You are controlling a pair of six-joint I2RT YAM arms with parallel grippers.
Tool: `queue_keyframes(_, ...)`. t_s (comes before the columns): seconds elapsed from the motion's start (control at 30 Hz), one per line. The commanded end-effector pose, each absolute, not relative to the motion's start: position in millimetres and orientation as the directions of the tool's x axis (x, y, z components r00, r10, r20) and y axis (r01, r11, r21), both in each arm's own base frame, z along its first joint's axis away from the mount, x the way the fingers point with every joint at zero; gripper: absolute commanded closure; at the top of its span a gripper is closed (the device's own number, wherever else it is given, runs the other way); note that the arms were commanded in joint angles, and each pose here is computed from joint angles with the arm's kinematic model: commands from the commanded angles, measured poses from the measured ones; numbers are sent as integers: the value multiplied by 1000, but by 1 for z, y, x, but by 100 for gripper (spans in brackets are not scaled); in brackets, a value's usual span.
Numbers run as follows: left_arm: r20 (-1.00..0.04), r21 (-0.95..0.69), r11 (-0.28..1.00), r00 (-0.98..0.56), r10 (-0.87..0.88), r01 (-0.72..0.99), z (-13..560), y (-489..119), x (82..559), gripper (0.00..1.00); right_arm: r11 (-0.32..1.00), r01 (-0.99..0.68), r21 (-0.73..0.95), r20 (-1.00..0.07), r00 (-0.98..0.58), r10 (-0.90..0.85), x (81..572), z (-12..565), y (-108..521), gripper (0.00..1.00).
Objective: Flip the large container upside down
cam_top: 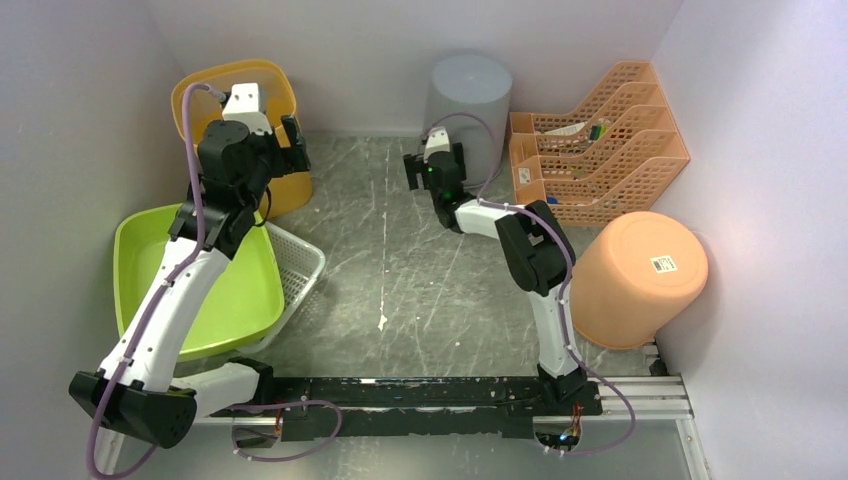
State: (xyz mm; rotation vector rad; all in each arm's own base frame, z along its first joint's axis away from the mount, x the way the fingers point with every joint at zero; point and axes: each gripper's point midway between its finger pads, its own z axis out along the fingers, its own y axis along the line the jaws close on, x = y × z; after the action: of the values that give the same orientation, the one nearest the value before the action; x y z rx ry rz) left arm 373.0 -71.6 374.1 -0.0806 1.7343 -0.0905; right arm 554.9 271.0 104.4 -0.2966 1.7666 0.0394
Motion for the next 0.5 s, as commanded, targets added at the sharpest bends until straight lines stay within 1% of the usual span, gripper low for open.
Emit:
queue_keyframes(0.0,-987,-105,994,-123,-104,7,384,-70,370,0,984,-145,-101,-983,-138,-121,572,126,243,0)
queue_keyframes(0.17,-985,-85,996,-154,-84,2,376,-71,376,0,981,-177,-83,-981,-156,-111,556,135,240,0)
queue_keyframes(0.33,-980,-51,999,-193,-51,-6,367,-72,387,0,968,-245,-61,-985,-145,-99,513,167,253,0)
queue_keyframes(0.47,-974,5,1000,-225,3,-9,363,-72,403,0,957,-287,-49,-980,-169,-100,489,193,260,0)
